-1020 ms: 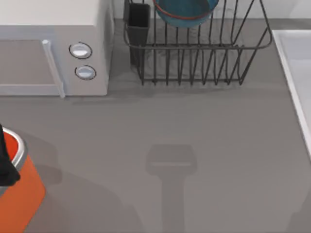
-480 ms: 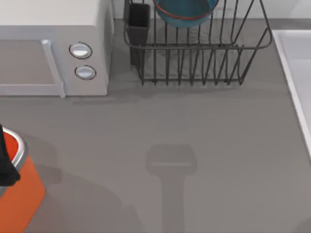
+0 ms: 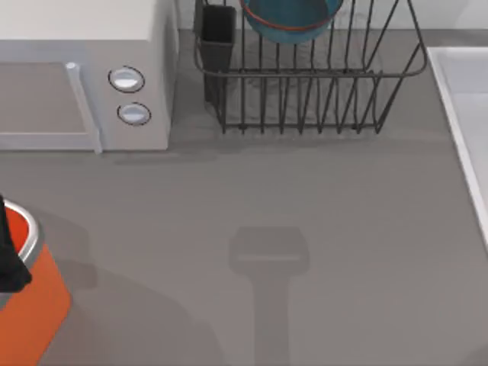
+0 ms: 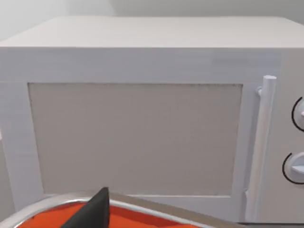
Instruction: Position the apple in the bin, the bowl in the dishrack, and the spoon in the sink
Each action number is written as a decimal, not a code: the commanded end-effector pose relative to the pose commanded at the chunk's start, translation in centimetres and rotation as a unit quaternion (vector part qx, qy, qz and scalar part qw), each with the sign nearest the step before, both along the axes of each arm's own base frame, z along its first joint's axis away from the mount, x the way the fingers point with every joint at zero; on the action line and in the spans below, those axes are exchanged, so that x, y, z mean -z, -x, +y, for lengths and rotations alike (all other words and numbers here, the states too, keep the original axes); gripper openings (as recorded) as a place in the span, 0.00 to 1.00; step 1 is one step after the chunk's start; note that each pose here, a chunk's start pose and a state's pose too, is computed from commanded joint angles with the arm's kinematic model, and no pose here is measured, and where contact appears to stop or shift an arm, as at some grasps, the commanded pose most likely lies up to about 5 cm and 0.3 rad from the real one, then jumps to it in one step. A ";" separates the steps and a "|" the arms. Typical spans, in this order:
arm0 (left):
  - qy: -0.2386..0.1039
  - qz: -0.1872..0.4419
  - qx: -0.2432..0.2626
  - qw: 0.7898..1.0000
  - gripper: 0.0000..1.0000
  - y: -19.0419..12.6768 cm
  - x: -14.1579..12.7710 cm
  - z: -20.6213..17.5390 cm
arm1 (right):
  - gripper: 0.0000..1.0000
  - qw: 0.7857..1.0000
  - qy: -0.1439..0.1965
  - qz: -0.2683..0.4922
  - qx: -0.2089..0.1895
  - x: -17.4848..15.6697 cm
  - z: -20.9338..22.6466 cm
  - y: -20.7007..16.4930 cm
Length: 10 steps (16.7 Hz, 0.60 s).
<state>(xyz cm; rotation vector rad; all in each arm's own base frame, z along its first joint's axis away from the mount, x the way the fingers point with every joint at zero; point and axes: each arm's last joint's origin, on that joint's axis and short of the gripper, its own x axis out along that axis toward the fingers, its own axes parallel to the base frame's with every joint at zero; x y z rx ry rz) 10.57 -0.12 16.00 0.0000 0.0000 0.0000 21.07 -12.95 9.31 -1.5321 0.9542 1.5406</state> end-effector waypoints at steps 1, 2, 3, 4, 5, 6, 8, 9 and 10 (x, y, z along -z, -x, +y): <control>0.000 0.000 0.000 1.000 1.00 0.0 0.0 0.0 | 0.85 1.000 0.000 0.000 0.000 0.0 0.0 0.0; 0.000 0.000 0.000 1.000 1.00 0.0 0.0 0.0 | 0.77 1.000 0.000 0.000 0.000 0.0 0.0 0.0; 0.000 0.000 0.000 1.000 1.00 0.0 0.0 0.0 | 0.70 1.000 0.000 0.000 0.000 0.0 0.0 0.0; 0.000 0.000 0.000 1.000 1.00 0.0 0.0 0.0 | 0.62 1.000 0.000 0.000 0.000 0.0 0.0 0.0; 0.000 0.000 0.000 1.000 1.00 0.0 0.0 0.0 | 0.55 1.000 0.000 0.000 0.000 0.0 0.0 0.0; 0.000 0.000 0.000 1.000 1.00 0.0 0.0 0.0 | 0.47 1.000 0.000 0.000 0.000 0.0 0.0 0.0; 0.000 0.000 0.000 1.000 1.00 0.0 0.0 0.0 | 0.32 1.000 0.000 0.000 0.000 0.0 0.0 0.0; 0.000 0.000 0.000 1.000 1.00 0.0 0.0 0.0 | 0.25 1.000 0.000 0.000 0.000 0.0 0.0 0.0; 0.000 0.000 0.000 1.000 1.00 0.0 0.0 0.0 | 0.17 1.000 0.000 0.000 0.000 0.0 0.0 0.0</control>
